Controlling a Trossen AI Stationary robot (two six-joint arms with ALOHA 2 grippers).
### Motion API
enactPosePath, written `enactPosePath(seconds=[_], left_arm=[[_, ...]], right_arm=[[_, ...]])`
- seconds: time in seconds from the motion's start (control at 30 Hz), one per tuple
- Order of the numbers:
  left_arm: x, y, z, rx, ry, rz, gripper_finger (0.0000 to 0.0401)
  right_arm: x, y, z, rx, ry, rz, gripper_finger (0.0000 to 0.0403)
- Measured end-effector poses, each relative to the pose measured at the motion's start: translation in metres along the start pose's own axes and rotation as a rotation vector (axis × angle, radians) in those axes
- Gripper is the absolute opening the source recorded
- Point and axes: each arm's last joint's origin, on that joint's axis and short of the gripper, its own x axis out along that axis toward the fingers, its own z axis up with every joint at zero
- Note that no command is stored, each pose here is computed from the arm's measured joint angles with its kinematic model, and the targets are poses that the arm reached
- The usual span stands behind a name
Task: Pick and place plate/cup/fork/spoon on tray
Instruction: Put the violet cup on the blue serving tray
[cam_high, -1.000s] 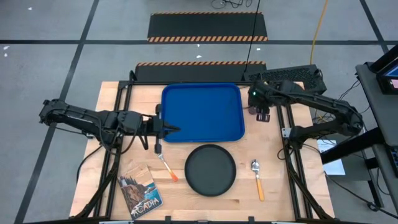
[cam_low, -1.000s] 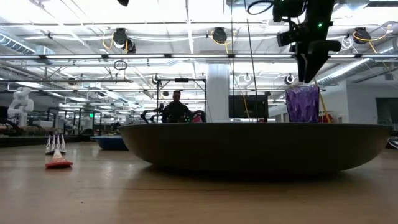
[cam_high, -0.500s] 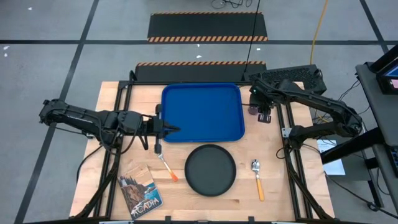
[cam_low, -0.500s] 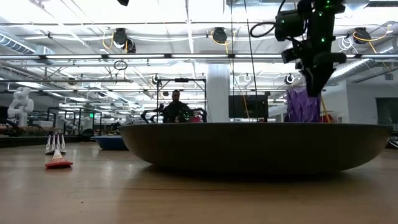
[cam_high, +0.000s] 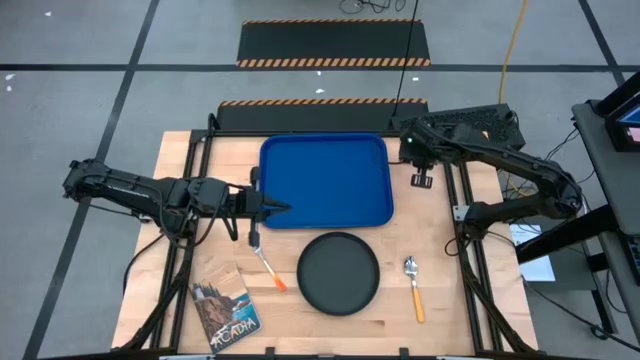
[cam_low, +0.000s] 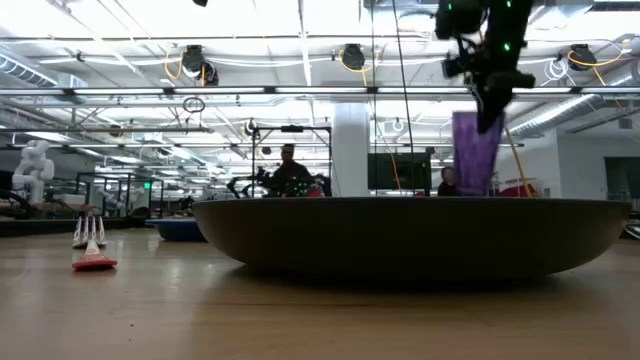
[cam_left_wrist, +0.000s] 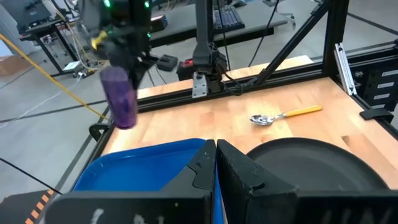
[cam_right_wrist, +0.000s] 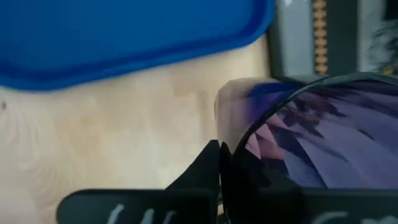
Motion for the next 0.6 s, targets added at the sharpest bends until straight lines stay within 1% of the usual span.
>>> enactPosePath(seconds=[0.07, 0.17, 0.27, 0.43, 0.6], left_arm=[[0.0, 0.0, 0.0, 0.016, 0.0, 0.0, 0.0019], [0.0, 0.001, 0.0, 0.031, 0.002, 0.006, 0.0019], [0.001, 0.005, -0.001, 0.027, 0.006, 0.022, 0.0019], [0.002, 0.013, -0.003, 0.01, 0.017, 0.054, 0.0019], [0.003, 0.018, -0.004, -0.008, 0.025, 0.074, 0.0019]], right_arm=[[-0.01, -0.004, 0.008, 0.001, -0.018, -0.032, 0.0004], [-0.026, -0.011, 0.023, -0.005, -0.055, -0.046, 0.0003], [-0.036, -0.02, 0.038, -0.022, -0.059, -0.061, 0.0003], [-0.042, -0.033, 0.068, -0.059, -0.064, -0.066, 0.0002], [-0.036, -0.042, 0.096, -0.121, -0.046, -0.059, 0.0001]])
